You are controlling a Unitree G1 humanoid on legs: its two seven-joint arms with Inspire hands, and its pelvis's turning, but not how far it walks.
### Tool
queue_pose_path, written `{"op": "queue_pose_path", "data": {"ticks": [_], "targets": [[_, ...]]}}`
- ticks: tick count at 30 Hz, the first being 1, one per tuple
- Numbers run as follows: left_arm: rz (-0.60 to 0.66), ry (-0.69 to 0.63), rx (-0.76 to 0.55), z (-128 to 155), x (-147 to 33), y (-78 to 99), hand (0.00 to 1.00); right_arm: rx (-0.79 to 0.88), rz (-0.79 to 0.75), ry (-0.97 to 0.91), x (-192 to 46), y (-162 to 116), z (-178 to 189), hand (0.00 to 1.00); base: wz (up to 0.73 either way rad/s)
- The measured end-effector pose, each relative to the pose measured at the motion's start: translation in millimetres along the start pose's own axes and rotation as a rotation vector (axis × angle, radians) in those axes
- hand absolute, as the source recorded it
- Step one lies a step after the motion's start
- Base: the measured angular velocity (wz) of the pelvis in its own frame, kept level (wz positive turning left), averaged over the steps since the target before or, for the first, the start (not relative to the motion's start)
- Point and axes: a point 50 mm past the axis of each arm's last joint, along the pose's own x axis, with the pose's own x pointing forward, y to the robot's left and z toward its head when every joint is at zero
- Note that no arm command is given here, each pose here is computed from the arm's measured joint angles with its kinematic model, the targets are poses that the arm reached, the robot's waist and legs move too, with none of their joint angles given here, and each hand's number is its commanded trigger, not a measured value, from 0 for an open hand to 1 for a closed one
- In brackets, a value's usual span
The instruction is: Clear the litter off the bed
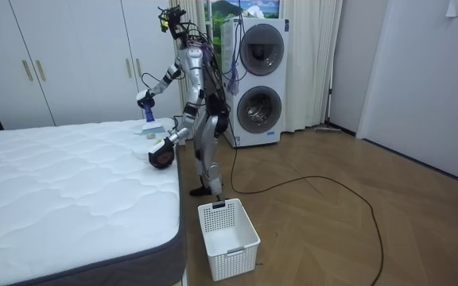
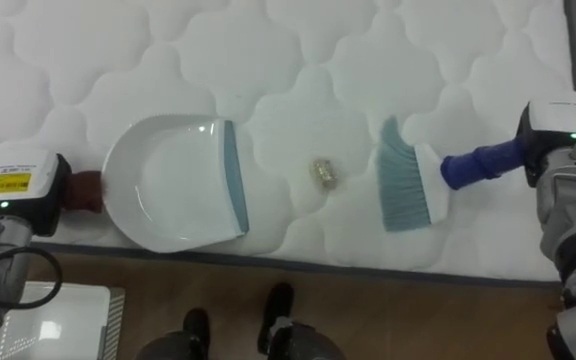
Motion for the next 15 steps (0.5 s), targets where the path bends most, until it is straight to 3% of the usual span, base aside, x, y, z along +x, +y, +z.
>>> {"op": "queue_pose_path", "data": {"ticks": [8,15], "targets": [[0.004,-0.004,0.002,3,-1.9,-1.3,1.00,0.001,-0.037,-0.064,-5,-1,16,1.00,-0.06],[-0.030,0.010,0.000,7,-12.5,-14.2,1.00,0.000,-0.083,-0.121,-15,1,28,1.00,-0.08]]}}
